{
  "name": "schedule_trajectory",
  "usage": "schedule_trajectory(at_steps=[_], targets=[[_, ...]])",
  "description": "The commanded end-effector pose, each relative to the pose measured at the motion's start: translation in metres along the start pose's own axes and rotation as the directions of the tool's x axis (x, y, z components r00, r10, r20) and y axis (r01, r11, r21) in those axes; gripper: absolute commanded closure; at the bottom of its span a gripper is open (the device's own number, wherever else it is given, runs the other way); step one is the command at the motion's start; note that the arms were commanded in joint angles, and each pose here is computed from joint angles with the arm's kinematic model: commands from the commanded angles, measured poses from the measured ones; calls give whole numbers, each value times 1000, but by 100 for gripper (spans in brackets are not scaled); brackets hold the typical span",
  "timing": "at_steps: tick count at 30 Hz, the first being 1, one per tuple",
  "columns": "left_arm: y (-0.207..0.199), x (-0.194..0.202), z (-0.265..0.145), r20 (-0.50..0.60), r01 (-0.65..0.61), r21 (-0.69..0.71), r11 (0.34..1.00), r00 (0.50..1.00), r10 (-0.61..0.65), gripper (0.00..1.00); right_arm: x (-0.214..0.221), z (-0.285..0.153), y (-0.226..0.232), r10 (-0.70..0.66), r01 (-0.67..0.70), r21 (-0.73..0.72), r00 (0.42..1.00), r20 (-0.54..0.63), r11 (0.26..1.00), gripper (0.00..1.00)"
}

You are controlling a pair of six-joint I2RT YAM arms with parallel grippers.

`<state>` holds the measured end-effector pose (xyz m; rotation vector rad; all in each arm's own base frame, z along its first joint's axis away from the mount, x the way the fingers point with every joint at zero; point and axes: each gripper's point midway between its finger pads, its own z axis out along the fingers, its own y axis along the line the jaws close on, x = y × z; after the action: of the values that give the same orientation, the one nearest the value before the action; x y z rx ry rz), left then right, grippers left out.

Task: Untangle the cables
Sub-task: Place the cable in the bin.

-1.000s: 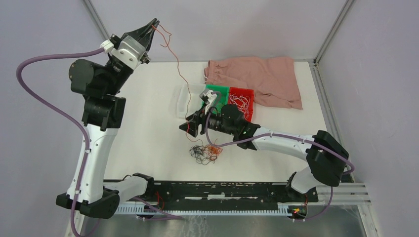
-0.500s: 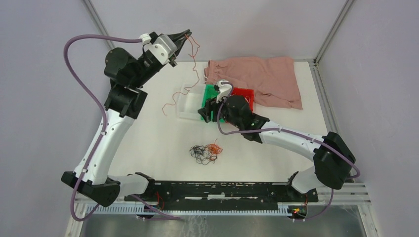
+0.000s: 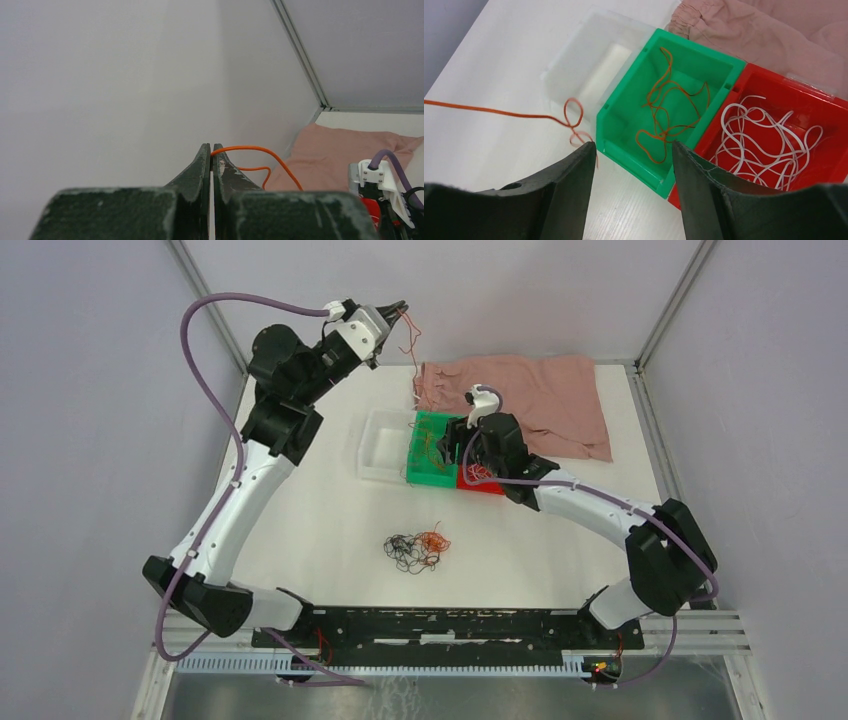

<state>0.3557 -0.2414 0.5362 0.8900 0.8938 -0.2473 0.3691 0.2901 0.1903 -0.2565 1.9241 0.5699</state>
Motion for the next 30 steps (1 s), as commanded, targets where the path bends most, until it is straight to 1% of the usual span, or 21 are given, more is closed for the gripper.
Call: schedule_trajectory(at_steps=[1,7,11,20,24,30], targets=[[16,-14,11,52,-81,-53,995,995,84,97,-10,2,-3,28,-28,-15,999,21,999,37],[28,-33,23,106,-124,-92,988,985,133,97,-11,1,-1,54,-53,-53,998,23,997,37],[29,-34,29,111,-137,-97,986,983,147,97,-9,1,0,63,-62,-58,998,15,996,37],[25,-24,40,104,-164,-91,982,979,173,97,-6,-3,-10,75,-74,-41,997,17,996,38],[25,-18,46,99,-180,-93,979,977,189,97,-6,-7,-19,83,-83,-9,996,30,997,38],[18,14,56,47,-233,-82,969,970,237,97,-3,-18,-38,106,-110,58,992,67,992,38]])
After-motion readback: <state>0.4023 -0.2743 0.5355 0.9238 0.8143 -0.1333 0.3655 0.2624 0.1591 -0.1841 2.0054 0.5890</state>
